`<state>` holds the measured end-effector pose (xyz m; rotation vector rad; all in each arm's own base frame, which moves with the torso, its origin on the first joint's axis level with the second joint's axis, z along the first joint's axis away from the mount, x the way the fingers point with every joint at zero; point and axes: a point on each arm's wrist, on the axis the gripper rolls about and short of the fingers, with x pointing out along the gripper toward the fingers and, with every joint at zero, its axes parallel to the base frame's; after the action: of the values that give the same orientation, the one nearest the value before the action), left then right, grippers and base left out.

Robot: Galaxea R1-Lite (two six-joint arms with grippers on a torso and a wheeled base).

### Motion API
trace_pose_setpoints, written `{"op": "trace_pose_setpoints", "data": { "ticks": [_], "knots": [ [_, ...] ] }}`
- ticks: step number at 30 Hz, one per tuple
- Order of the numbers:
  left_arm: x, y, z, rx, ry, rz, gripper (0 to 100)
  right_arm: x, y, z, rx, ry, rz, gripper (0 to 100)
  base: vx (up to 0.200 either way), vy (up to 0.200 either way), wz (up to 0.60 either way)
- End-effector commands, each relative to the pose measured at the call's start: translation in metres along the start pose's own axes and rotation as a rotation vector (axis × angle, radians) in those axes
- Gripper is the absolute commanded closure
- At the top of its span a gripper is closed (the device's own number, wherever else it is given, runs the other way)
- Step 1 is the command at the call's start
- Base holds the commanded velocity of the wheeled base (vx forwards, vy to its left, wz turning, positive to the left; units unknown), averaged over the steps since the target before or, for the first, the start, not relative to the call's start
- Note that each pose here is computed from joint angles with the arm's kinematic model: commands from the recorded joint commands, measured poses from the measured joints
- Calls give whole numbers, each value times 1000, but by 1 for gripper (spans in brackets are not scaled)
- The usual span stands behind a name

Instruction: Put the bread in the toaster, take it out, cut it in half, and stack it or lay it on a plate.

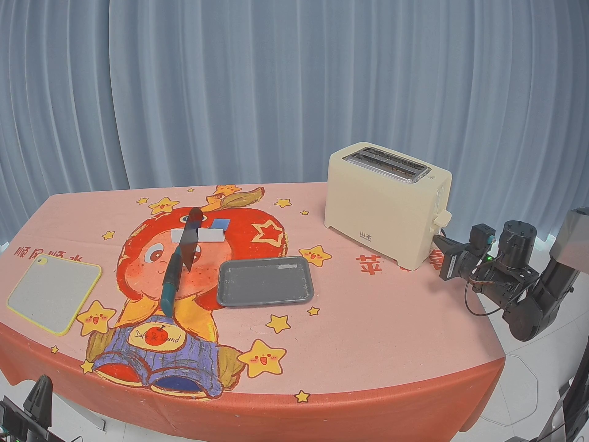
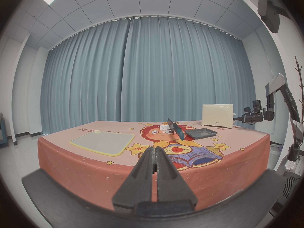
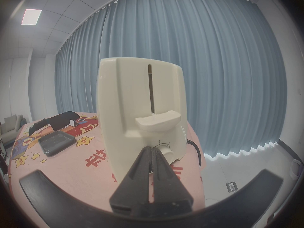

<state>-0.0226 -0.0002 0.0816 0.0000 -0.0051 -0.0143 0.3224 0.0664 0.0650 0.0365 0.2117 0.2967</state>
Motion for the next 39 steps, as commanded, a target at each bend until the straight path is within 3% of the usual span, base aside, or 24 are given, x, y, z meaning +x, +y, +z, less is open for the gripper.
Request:
{"op": "trace_pose_setpoints", "data": {
  "ticks": [1, 39],
  "knots": [
    [1, 0, -5, 0, 17, 0, 100, -1, 2, -2, 0, 11, 4, 100, 0, 0, 0],
    [1, 0, -5, 0, 17, 0, 100, -8, 6, -13, -4, 63, 12, 100, 0, 0, 0]
  ]
}}
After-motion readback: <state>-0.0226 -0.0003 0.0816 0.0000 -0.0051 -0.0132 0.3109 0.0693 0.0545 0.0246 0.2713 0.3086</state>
